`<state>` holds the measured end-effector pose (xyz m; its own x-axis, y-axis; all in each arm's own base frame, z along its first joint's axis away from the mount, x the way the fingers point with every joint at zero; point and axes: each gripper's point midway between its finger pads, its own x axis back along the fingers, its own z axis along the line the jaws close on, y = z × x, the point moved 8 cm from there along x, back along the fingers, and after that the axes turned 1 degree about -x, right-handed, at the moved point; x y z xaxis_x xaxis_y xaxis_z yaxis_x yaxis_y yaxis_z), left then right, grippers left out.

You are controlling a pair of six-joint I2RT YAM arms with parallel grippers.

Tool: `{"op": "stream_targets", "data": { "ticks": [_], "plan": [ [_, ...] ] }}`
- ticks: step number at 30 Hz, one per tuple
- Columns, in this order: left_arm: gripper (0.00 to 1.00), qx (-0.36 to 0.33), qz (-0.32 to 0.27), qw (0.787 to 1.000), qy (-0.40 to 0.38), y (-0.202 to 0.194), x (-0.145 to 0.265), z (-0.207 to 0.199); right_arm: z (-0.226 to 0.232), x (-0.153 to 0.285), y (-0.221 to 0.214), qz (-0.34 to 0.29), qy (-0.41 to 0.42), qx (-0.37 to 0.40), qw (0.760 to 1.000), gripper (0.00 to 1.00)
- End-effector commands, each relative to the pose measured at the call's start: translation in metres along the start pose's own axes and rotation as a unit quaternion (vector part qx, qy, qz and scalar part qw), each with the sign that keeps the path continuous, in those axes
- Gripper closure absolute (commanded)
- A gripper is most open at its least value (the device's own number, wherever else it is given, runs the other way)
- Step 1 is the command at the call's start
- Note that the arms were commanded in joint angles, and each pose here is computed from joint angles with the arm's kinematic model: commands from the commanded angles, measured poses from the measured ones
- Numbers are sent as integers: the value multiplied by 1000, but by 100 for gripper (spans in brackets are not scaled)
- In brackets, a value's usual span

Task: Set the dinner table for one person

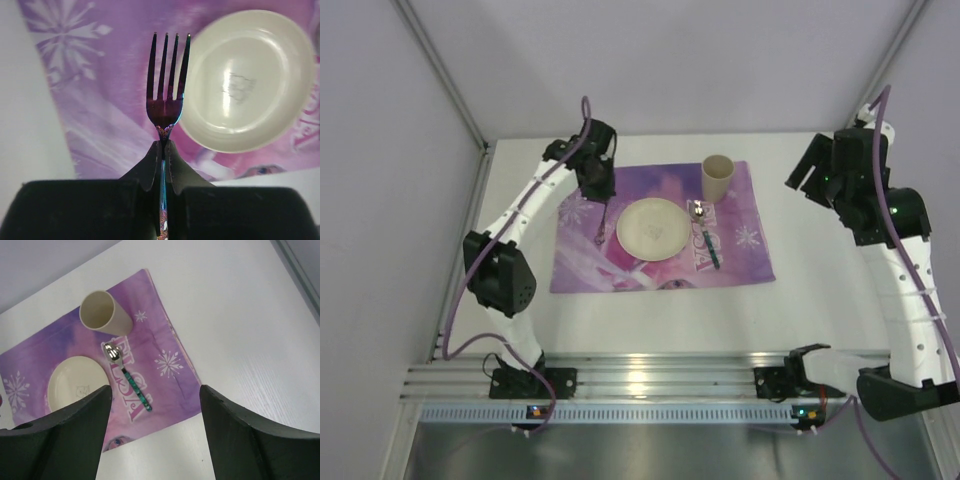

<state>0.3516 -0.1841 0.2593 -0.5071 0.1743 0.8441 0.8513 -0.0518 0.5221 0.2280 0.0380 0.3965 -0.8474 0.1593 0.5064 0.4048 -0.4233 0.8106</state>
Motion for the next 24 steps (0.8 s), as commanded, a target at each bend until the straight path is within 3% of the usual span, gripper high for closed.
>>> {"op": "stream_targets", "data": {
  "ticks": [1, 6, 24],
  "plan": [
    [100, 18, 0, 999, 45, -1, -3, 42, 3, 2, 8, -18, 14, -14, 1000, 28],
    [100, 30, 2, 997, 67, -7, -31, 76, -2, -5, 0, -4, 4, -3, 1000, 28],
    [100, 130, 42, 989, 54, -46, -132, 72, -7, -19, -15, 17, -5, 30, 999, 29]
  ]
}}
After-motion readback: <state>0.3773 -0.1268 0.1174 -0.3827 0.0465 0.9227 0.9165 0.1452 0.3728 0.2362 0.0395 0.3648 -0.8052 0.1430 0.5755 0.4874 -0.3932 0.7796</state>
